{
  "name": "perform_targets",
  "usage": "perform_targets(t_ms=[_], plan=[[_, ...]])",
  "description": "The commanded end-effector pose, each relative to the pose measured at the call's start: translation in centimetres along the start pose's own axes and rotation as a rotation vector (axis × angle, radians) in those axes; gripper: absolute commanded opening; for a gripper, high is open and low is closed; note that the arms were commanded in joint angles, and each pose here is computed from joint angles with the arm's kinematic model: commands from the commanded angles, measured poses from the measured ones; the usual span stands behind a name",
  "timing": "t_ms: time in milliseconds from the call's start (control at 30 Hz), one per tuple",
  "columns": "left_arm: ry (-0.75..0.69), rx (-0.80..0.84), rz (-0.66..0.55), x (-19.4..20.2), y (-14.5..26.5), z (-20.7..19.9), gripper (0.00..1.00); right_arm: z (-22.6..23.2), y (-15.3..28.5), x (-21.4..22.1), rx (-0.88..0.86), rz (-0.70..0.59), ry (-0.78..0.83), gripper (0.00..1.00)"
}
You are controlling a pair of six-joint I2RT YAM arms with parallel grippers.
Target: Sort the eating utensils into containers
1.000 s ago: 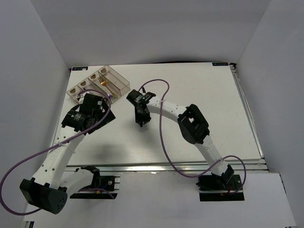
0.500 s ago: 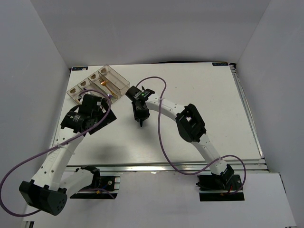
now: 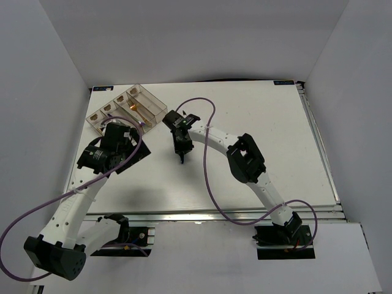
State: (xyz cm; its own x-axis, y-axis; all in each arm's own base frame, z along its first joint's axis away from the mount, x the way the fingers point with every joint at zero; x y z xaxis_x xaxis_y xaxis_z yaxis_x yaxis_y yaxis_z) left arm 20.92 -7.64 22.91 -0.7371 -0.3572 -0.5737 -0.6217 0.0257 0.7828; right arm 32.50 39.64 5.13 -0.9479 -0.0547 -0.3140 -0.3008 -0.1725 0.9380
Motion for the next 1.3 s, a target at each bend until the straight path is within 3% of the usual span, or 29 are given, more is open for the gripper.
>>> perform_targets(t_ms=[0,367,633,700,800,1000,1267], plan=[[0.013,0.032,-0.014,0.1,0.1,-0.3,0.98,-8.6,-7.6,7.6,0.360,0.254,0.097,0.36],[0.004,0.036,-0.015,0.2,0.2,-0.3,0.98,-10.6,-8.1,10.5,0.375,0.387,0.207,0.34],[0.001,0.048,-0.008,0.3,0.0,-0.4,0.98,-10.7,-9.1,11.2,0.358,0.436,0.246,0.14],[-0.002,0.049,-0.009,0.3,0.1,-0.4,0.98,-10.8,-9.2,11.0,0.376,0.432,0.258,0.00],[-0.017,0.072,-0.011,0.2,0.1,-0.7,0.98,-11.0,-7.9,9.6,0.419,0.379,0.264,0.00],[-0.028,0.134,-0.010,0.3,-0.2,-1.6,0.98,-9.0,-3.7,6.8,0.318,0.235,0.218,0.00],[0.034,0.300,-0.043,0.5,-1.3,-3.8,0.98,-7.4,-0.1,5.9,0.204,0.185,0.154,0.00]])
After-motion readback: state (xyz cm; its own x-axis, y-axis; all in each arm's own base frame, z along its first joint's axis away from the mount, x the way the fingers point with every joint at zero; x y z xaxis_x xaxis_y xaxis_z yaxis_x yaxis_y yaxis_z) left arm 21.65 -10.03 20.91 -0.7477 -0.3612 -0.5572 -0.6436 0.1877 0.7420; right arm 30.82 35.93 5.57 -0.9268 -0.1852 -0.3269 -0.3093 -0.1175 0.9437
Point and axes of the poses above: each gripper's point midway between its finger pads, its own y axis back along the fingers, its own z axis along the line the jaws close on, x = y × z, the point moved 4 cm from there along y, back along the fingers, and after that the axes turned 10 degrees about -y, right-handed, at the moved point
